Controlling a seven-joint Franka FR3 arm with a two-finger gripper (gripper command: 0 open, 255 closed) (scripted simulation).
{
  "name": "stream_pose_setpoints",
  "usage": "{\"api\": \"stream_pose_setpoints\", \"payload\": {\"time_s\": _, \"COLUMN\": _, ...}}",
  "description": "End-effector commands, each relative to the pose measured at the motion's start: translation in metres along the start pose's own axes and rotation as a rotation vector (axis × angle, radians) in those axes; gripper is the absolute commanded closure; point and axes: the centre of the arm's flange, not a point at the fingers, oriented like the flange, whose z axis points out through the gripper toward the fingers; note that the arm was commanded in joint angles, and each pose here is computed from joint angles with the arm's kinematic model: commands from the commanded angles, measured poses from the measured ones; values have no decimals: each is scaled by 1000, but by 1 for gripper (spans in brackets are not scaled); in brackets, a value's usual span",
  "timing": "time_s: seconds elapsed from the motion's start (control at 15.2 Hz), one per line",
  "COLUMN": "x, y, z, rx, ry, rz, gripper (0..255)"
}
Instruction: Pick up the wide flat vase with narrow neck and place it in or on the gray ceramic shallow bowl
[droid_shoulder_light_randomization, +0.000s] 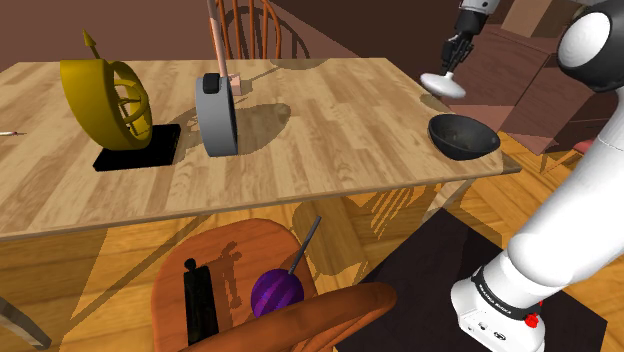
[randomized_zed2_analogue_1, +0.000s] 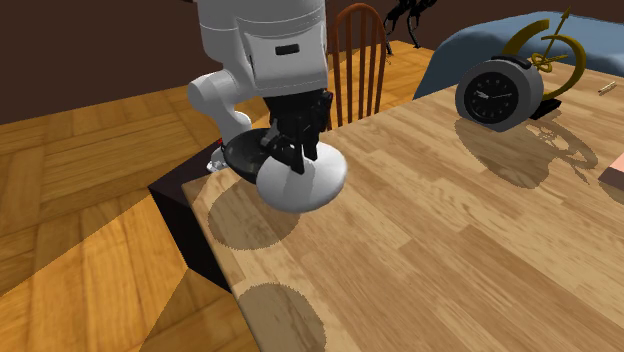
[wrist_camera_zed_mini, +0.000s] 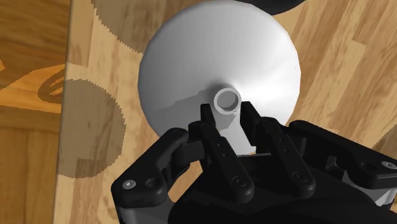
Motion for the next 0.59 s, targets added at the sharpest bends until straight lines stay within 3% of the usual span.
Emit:
{"api": "stream_pose_setpoints", "payload": {"time_s": 0.0, "x": 0, "y": -3, "z": -10, "rx": 0, "ry": 0, "rz": 0, "gripper": 255}}
{"api": "stream_pose_setpoints", "payload": {"time_s": 0.53, "x": -2, "y": -11, "z": -51, "rx": 0, "ry": 0, "rz": 0, "gripper": 255}}
